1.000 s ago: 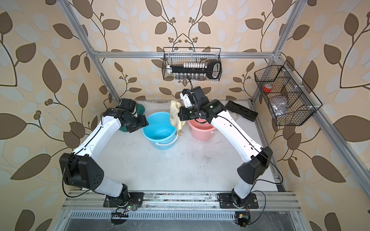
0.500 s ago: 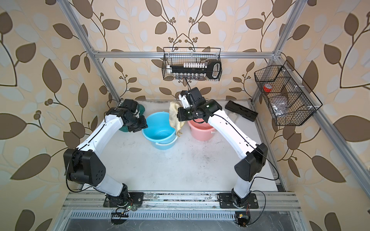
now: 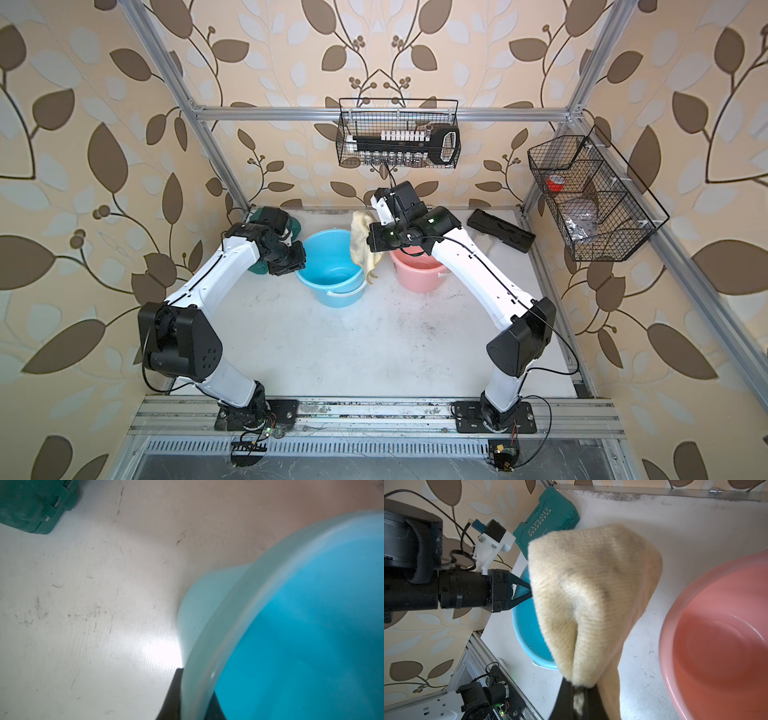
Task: Wipe the inside of the bucket with a cloth
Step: Pick up the bucket from the center of the board, then wipe the dirt from the inside of the bucket.
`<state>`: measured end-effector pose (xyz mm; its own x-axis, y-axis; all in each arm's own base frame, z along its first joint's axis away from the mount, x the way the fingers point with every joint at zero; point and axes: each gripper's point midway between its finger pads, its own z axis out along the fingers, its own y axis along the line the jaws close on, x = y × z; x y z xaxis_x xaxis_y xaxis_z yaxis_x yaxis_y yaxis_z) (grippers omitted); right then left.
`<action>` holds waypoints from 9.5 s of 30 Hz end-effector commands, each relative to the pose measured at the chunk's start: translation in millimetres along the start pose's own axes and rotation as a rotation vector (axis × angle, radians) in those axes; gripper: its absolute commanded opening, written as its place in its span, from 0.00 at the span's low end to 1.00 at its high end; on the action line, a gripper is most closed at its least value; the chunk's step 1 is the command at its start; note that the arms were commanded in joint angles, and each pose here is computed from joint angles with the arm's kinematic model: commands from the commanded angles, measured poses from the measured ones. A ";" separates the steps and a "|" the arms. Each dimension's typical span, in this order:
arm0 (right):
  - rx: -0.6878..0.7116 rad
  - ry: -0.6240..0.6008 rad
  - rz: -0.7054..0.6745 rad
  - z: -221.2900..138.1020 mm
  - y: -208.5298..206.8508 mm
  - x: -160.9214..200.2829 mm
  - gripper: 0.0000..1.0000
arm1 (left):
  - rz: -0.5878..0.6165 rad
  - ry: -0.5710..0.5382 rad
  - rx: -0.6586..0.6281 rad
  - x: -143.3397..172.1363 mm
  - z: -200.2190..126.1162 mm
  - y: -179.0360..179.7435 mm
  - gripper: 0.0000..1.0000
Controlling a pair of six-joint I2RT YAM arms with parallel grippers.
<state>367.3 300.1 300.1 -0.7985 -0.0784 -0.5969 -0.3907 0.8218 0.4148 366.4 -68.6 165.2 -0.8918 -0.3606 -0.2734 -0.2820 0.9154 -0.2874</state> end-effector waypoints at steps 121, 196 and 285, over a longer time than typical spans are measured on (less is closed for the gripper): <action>0.108 0.354 -0.306 131.1 -5.2 125.4 0.00 | 0.179 -0.228 0.074 60.6 -30.0 -28.6 0.00; 0.084 0.014 -0.082 244.0 -18.2 73.9 0.00 | 0.048 0.219 0.212 146.2 -23.5 -37.8 0.00; 0.843 0.317 -0.390 178.8 -134.7 92.3 0.00 | 0.081 0.035 0.027 68.8 -19.9 -38.6 0.00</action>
<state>423.4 309.8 103.8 -0.7746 -0.4731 -0.4197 -0.3179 0.8650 -0.3883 337.4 -133.5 184.2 -0.8866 -0.3082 -0.3449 -0.1916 0.9234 -0.3326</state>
